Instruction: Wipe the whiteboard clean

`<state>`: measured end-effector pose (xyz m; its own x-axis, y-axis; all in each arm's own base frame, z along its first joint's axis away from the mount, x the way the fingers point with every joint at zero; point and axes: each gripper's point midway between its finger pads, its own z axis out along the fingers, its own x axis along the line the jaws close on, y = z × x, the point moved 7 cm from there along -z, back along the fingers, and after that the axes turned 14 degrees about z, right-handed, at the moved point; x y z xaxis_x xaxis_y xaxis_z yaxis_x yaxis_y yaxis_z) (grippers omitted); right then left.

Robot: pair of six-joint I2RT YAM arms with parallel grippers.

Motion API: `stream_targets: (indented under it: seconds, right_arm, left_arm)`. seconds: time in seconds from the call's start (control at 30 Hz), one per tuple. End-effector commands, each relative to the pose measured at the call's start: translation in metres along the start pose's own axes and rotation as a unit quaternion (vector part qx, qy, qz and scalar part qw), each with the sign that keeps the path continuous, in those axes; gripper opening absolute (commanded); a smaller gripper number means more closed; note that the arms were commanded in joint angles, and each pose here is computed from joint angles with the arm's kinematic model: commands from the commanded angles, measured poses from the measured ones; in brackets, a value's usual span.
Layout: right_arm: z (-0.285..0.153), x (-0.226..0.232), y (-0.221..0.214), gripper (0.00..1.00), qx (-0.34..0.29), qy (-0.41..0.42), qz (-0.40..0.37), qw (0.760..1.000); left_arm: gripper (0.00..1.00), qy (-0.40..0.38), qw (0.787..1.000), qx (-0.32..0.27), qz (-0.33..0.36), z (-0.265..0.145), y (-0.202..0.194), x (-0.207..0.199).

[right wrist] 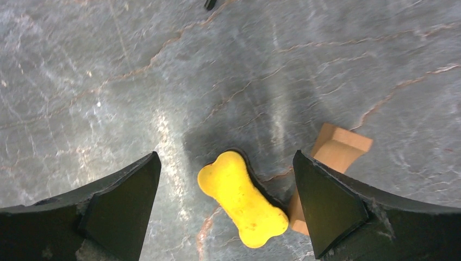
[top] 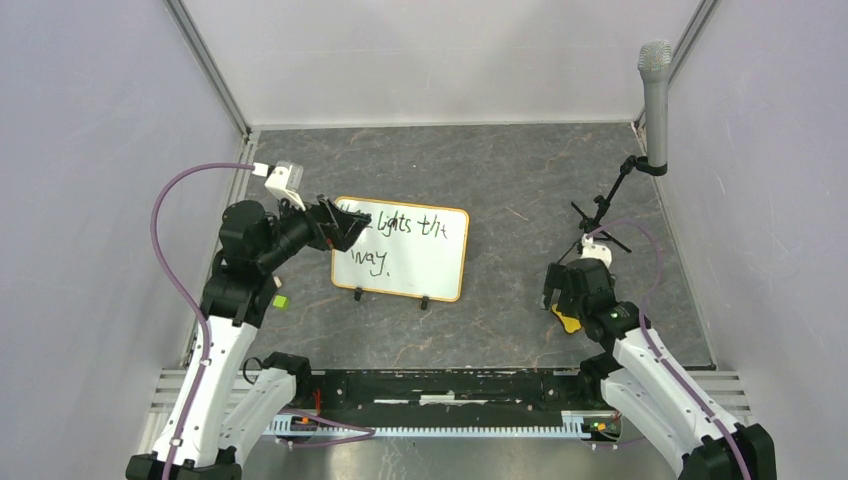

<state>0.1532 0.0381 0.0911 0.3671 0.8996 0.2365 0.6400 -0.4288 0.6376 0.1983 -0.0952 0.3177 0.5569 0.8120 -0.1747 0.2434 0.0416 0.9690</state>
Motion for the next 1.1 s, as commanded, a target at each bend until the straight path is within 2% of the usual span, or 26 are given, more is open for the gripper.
stream_targets:
  seconds: [0.0, 0.27, 0.63, 0.73, 0.87, 1.0, 1.07]
  right_arm:
    - [-0.004, 0.009, -0.008, 0.98, 0.053, 0.038, -0.016, 0.998]
    - [0.000, 0.011, -0.020, 0.99, 0.099, 0.047, -0.024, 0.994]
    - [-0.015, 0.025, -0.053, 0.99, 0.148, 0.075, -0.058, 0.984]
    - [-0.018, 0.028, -0.050, 0.99, 0.134, 0.062, -0.071, 0.986]
    - [-0.015, 0.017, -0.041, 0.89, 0.087, 0.012, -0.058, 0.994]
    - [-0.012, 0.012, -0.032, 0.86, 0.045, -0.028, -0.034, 0.998]
    - [-0.012, 0.014, -0.030, 0.79, 0.039, -0.023, -0.033, 0.998]
  left_arm:
    - [1.00, 0.001, 1.000, 0.008, 0.008, 0.005, -0.004, 0.002]
    - [1.00, 0.006, 1.000, 0.008, 0.007, 0.004, -0.006, 0.003]
    - [1.00, 0.007, 1.000, 0.006, 0.008, 0.004, -0.007, 0.003]
    - [1.00, 0.009, 1.000, 0.004, 0.009, 0.003, -0.006, 0.003]
    - [1.00, 0.008, 1.000, 0.003, 0.009, 0.002, -0.006, 0.002]
    - [1.00, 0.006, 1.000, 0.000, 0.011, 0.002, -0.005, 0.002]
    - [1.00, 0.007, 1.000, -0.002, 0.011, 0.001, -0.005, 0.002]
